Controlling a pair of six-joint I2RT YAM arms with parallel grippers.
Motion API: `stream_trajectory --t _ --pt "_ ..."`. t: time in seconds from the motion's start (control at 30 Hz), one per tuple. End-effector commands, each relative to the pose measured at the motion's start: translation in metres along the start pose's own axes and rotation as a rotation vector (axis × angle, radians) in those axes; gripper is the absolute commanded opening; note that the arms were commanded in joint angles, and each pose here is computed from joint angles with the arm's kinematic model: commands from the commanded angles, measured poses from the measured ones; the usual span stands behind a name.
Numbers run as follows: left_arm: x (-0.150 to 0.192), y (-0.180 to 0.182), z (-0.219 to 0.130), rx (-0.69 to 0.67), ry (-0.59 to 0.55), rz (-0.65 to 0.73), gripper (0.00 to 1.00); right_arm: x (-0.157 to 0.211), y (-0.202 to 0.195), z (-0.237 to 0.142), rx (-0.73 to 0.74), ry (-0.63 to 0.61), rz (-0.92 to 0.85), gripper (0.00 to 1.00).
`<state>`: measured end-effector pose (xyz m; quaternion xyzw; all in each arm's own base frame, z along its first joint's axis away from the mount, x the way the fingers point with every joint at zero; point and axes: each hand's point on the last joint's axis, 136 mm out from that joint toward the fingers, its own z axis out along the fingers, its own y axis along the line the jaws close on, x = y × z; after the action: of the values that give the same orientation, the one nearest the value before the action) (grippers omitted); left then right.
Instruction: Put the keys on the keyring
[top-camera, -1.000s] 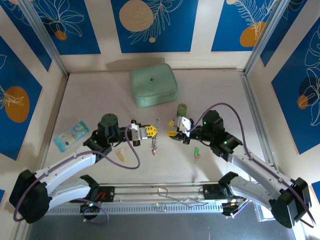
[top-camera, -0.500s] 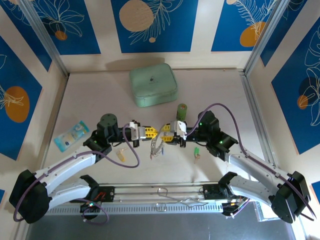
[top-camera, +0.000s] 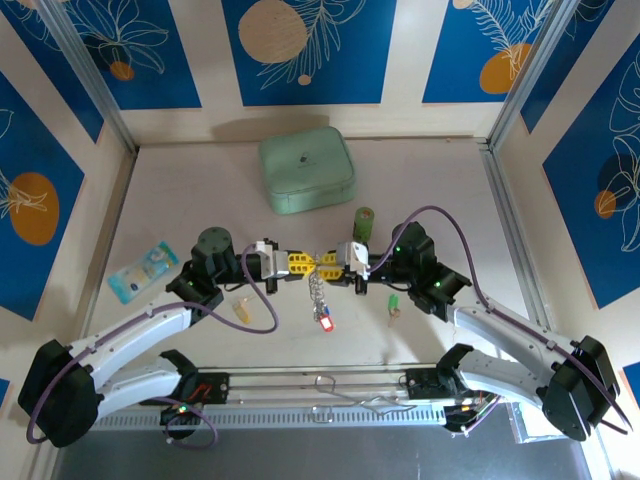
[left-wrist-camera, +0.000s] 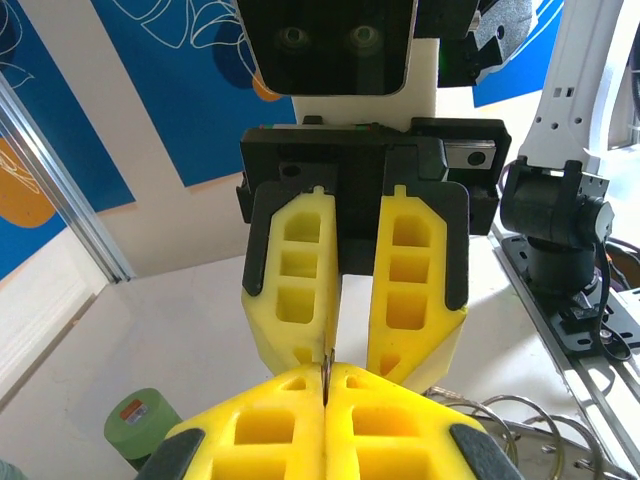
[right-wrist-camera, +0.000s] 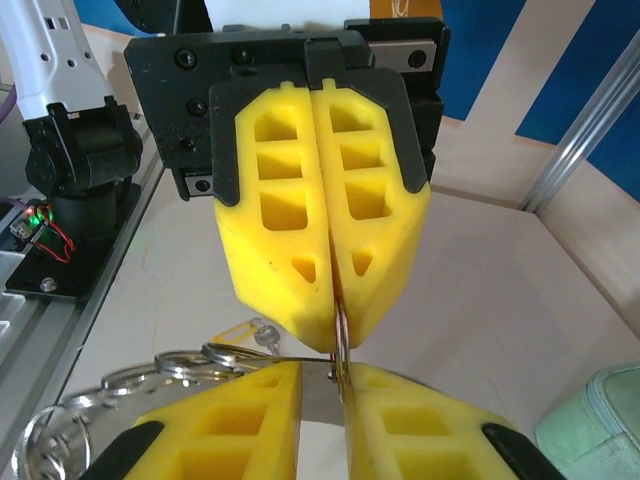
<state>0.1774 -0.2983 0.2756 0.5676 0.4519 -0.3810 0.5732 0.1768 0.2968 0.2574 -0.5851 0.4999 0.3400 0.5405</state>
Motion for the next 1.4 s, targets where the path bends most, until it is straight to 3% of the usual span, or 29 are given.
stream_trajectory --t 0.0,0.07,0.23,0.27,0.33,0.4,0.47,0.6,0.87,1.37 --pt "-0.014 -0.005 -0.003 0.023 -0.05 0.023 0.0 -0.01 -0.001 0.002 -0.008 -0.028 -0.002 0.2" --pt "-0.013 -0.005 -0.003 0.027 -0.046 0.016 0.0 -0.011 0.0 0.003 -0.013 -0.032 0.0 0.18" --pt "-0.012 -0.003 -0.003 0.013 -0.038 0.016 0.0 -0.011 0.002 0.005 -0.032 -0.017 0.006 0.0" --pt "-0.012 -0.001 -0.004 0.0 -0.029 0.015 0.03 -0.011 0.002 0.004 -0.032 -0.01 0.005 0.0" --pt "-0.008 0.001 -0.006 -0.026 0.004 0.026 0.25 -0.007 0.001 0.003 -0.026 0.023 0.0 0.0" --pt "-0.002 0.002 -0.01 -0.049 0.052 0.03 0.37 -0.003 0.001 0.0 -0.022 0.068 -0.016 0.0" --pt "0.008 0.001 -0.013 -0.055 0.121 0.023 0.39 0.003 0.001 -0.004 -0.026 0.128 -0.04 0.0" --pt "0.021 0.001 -0.015 -0.037 0.216 -0.026 0.36 0.012 -0.001 -0.013 -0.039 0.25 -0.049 0.0" --pt "0.014 0.0 -0.006 0.004 0.167 -0.079 0.33 0.017 0.001 -0.013 -0.081 0.404 -0.053 0.0" --pt "0.018 -0.004 0.001 0.066 0.195 -0.102 0.14 0.007 -0.005 0.006 -0.13 0.499 -0.081 0.0"
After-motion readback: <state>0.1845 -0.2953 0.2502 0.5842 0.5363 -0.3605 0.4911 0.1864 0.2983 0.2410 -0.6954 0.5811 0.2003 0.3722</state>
